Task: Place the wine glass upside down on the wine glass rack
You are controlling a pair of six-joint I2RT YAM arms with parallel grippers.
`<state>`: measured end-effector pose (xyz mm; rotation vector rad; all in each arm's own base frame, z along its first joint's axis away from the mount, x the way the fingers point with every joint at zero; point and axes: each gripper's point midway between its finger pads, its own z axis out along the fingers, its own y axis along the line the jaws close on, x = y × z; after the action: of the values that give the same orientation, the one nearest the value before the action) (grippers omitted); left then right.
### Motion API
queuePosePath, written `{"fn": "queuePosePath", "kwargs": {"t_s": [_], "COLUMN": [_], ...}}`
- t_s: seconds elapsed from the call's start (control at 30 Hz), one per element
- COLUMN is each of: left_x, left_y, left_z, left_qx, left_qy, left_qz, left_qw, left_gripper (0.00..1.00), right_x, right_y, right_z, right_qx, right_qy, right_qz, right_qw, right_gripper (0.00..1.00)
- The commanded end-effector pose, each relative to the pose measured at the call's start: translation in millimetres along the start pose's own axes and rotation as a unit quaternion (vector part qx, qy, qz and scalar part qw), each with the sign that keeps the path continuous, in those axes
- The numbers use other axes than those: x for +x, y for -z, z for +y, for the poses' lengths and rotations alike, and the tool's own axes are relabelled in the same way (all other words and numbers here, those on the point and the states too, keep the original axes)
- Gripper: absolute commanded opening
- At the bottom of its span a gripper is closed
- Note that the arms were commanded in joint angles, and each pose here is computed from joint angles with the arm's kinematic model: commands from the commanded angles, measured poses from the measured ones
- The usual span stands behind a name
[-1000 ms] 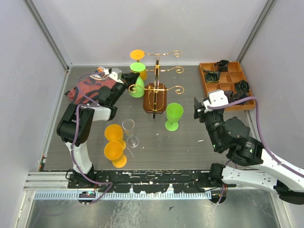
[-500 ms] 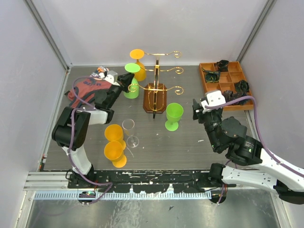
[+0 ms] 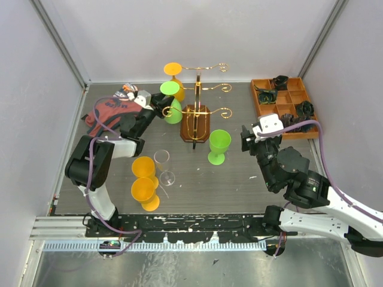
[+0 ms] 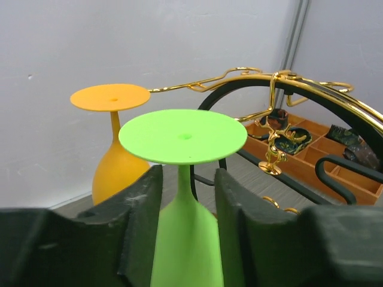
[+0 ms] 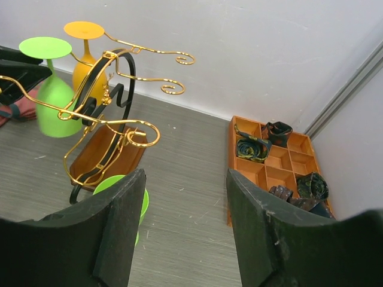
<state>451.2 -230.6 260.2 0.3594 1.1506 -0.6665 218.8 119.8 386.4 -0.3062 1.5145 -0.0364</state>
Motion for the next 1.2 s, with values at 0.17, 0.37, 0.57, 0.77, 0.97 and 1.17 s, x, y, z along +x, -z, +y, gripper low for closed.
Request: {"fn": "queuePosePath", "kwargs": {"t_s": [0.17,0.37,0.57,0.77,0.97,1.17], "left_x": [-30,-46,-57,-101,-144,-169], "left_y": [15,36,54,68,88,102], "left_z": [11,26,50,57,45,30], "left_qx": [-0.047,-0.11,-0.196,-0.254,-0.272,-0.27], "left_qy": [-0.044,-0.056,-0.074,-0.079,-0.063,-0.039], "left_qz": [-0.031,-0.014,0.068,0.112,0.155,0.162], "left_qw": [0.997,0.992,0.976,0.957,0.948,0.948], "left_gripper": [0.62,0.67,0.72,0.72,0.72,0.72], "right_x": [-15,-14,-1,36,67,93], "right_y": [2,2,1,1,2,1], "right_z": [-8,-5,13,43,59,59], "right_qx": [0.011,0.008,-0.016,-0.04,-0.032,0.01], "right_qy": [-0.04,-0.05,-0.06,-0.081,-0.118,-0.152], "right_qz": [-0.007,0.006,0.046,0.102,0.142,0.154], "right_qw": [0.999,0.999,0.997,0.991,0.982,0.976], "right_gripper": [0.63,0.64,0.66,0.66,0.67,0.73]}}
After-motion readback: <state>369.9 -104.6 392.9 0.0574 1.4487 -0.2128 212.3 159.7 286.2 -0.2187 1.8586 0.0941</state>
